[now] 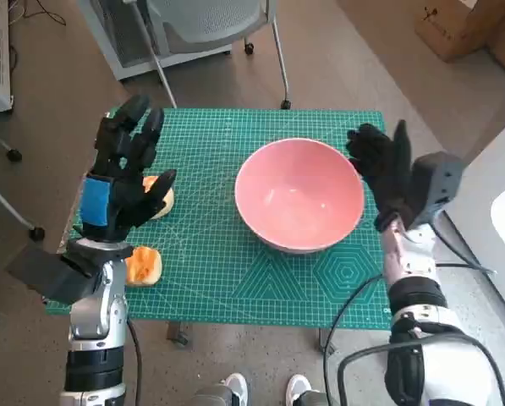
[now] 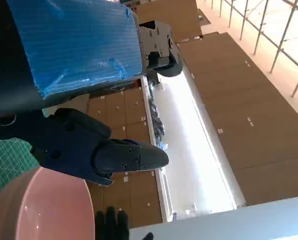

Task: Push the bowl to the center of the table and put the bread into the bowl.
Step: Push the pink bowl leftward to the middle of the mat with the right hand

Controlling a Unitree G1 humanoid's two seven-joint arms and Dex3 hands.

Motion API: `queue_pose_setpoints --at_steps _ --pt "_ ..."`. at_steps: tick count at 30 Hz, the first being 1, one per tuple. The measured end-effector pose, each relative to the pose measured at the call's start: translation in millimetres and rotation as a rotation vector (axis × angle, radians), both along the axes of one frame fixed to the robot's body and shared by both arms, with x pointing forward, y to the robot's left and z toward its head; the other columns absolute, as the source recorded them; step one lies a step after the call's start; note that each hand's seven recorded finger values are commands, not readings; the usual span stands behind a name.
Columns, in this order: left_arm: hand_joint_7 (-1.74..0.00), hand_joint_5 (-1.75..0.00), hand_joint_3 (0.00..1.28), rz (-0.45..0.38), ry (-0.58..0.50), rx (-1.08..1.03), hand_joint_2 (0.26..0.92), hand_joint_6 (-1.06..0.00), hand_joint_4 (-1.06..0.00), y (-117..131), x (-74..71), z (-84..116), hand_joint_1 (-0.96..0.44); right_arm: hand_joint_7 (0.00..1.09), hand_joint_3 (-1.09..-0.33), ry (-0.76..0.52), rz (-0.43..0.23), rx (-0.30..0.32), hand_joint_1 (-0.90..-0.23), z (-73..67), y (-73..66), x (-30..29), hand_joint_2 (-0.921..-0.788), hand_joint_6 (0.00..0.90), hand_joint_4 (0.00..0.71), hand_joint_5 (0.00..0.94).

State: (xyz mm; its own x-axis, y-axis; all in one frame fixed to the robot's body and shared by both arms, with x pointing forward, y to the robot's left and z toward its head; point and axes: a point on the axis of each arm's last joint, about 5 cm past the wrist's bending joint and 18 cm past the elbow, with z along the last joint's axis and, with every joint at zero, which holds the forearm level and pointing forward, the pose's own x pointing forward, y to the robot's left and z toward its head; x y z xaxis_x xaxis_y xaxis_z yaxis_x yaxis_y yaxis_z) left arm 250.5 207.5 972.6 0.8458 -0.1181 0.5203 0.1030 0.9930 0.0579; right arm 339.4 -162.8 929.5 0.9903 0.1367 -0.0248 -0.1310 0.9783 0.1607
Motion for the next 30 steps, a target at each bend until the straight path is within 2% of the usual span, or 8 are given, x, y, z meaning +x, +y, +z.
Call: queue_pose_setpoints --at_steps 5,13,30 --pt "-0.56 -0.01 0.31 0.012 0.007 0.006 0.921 -0.04 -0.25 2.7 -1.9 -1.7 -0.52 0.03 -0.916 0.001 0.019 0.013 -0.609 -1.8 8.6 -0.5 -0.921 0.302 0.11 0.019" --pt "-0.54 -0.01 0.31 0.028 0.019 0.014 0.921 -0.05 -0.25 4.8 -5.9 -5.3 -0.53 0.0 -0.887 -0.002 0.06 0.034 -0.633 -4.0 23.9 -1.4 -0.921 0.267 0.087 0.003" --pt "-0.52 -0.01 0.31 0.062 0.022 0.015 0.921 -0.06 -0.25 12.1 -14.9 -8.4 -0.52 0.0 -0.908 0.008 0.12 0.076 -0.6 -0.2 45.8 0.3 -0.921 0.259 0.056 0.001"
